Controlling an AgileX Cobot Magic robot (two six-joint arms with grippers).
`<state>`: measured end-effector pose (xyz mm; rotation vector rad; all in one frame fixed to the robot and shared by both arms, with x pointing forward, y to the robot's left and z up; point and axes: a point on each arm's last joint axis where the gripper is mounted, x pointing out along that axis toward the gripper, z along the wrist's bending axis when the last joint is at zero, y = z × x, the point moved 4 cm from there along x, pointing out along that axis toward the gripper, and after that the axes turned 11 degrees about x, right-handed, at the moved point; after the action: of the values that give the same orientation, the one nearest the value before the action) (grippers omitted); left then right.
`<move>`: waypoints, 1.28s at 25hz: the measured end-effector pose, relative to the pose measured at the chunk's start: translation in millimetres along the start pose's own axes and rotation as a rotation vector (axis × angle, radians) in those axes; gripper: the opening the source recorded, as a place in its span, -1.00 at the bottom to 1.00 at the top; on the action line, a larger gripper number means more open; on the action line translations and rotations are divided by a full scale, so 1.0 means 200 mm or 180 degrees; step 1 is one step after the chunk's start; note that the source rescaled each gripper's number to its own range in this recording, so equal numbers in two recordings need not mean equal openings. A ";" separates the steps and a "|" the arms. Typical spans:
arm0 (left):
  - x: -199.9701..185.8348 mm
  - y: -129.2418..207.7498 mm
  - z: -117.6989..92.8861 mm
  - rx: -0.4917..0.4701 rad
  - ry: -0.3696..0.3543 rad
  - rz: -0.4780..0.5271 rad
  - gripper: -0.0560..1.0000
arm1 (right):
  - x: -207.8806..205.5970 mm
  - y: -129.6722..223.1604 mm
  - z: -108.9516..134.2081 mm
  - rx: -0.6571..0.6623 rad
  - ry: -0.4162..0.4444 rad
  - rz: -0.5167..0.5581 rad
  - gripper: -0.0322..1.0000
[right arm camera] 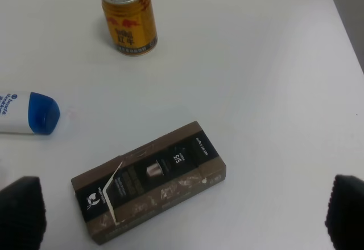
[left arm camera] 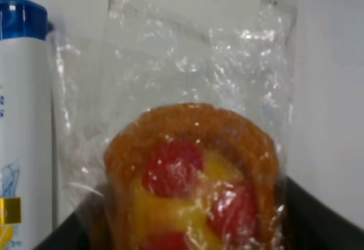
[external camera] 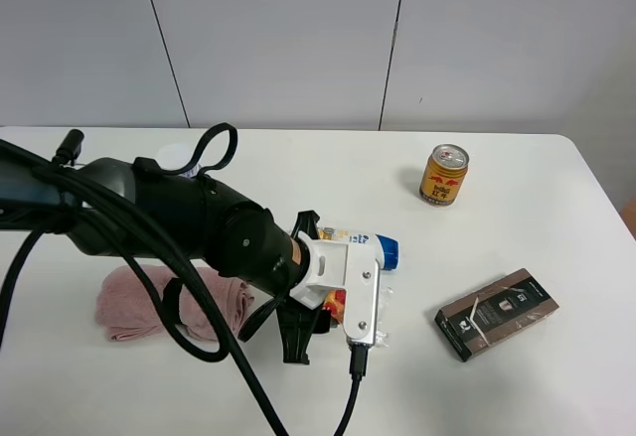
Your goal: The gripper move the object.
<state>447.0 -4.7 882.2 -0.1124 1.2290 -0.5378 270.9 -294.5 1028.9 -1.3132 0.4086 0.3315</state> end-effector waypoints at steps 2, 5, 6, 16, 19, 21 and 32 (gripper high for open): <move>0.00 0.00 0.00 -0.0073 0.0018 -0.0011 -0.01 | 0.00 0.00 0.00 0.0000 0.0000 0.0000 1.00; 0.00 0.00 0.00 -0.0113 0.0023 -0.0019 0.58 | 0.00 0.00 0.00 0.0000 0.0000 0.0000 1.00; 0.00 0.00 -0.01 -0.0115 0.0025 -0.0018 0.64 | 0.00 0.00 0.00 0.0000 0.0000 0.0000 1.00; -0.02 -0.02 0.00 -0.0428 0.0033 -0.0049 0.71 | 0.00 0.00 0.00 0.0000 0.0000 0.0000 1.00; -0.08 -0.07 0.05 -0.0992 -0.0029 -0.0148 0.71 | 0.00 0.00 0.00 0.0000 0.0000 0.0000 1.00; -0.14 -0.09 0.12 -0.1461 -0.0116 -0.0215 0.71 | 0.00 0.00 0.00 0.0000 0.0000 0.0000 1.00; -0.64 0.17 0.66 -0.3122 -0.1092 -0.0129 0.72 | 0.00 0.00 0.00 0.0000 0.0000 0.0000 1.00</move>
<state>549.2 54.8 1025.7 -1.0156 1.0551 0.0961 270.9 -294.5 1028.9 -1.3132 0.4086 0.3315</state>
